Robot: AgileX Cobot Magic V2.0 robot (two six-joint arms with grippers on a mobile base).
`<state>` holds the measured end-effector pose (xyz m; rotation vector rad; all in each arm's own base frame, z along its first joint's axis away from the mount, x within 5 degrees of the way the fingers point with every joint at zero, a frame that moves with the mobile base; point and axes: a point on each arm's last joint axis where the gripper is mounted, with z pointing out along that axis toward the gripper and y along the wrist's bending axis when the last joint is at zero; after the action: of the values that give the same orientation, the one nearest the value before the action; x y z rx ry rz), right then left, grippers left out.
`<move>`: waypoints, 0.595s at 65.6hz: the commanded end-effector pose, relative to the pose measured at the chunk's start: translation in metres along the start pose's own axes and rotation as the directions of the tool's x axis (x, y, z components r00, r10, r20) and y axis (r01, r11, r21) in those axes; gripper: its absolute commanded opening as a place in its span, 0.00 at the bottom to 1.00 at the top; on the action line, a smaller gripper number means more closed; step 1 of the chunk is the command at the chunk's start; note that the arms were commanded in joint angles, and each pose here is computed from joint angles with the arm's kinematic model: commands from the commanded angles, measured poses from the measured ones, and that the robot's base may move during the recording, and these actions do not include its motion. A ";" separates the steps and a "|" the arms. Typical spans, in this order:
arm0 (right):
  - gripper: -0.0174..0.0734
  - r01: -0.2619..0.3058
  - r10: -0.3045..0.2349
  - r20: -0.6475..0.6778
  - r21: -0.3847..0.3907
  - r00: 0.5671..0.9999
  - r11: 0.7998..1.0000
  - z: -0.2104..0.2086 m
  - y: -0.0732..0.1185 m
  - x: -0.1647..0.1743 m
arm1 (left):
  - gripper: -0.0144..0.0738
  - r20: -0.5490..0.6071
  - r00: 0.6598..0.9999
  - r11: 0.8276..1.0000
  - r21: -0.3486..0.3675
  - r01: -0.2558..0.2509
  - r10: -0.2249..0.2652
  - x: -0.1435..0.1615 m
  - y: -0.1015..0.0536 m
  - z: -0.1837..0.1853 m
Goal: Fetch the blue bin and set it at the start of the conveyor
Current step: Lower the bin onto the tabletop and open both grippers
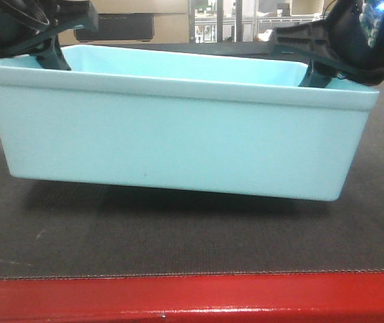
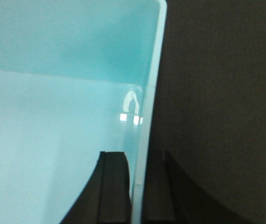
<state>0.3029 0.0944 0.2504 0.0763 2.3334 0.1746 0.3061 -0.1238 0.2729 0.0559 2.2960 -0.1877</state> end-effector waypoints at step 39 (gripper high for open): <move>0.62 0.004 -0.003 0.059 -0.014 0.998 1.000 -0.008 0.002 -0.017 | 0.65 0.002 1.000 1.000 0.025 -0.013 0.013 0.000 -0.009 -0.001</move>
<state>0.3099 0.0930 0.2620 0.0823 2.2857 0.1907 0.3070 -0.1314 0.2655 0.0700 2.3191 -0.1999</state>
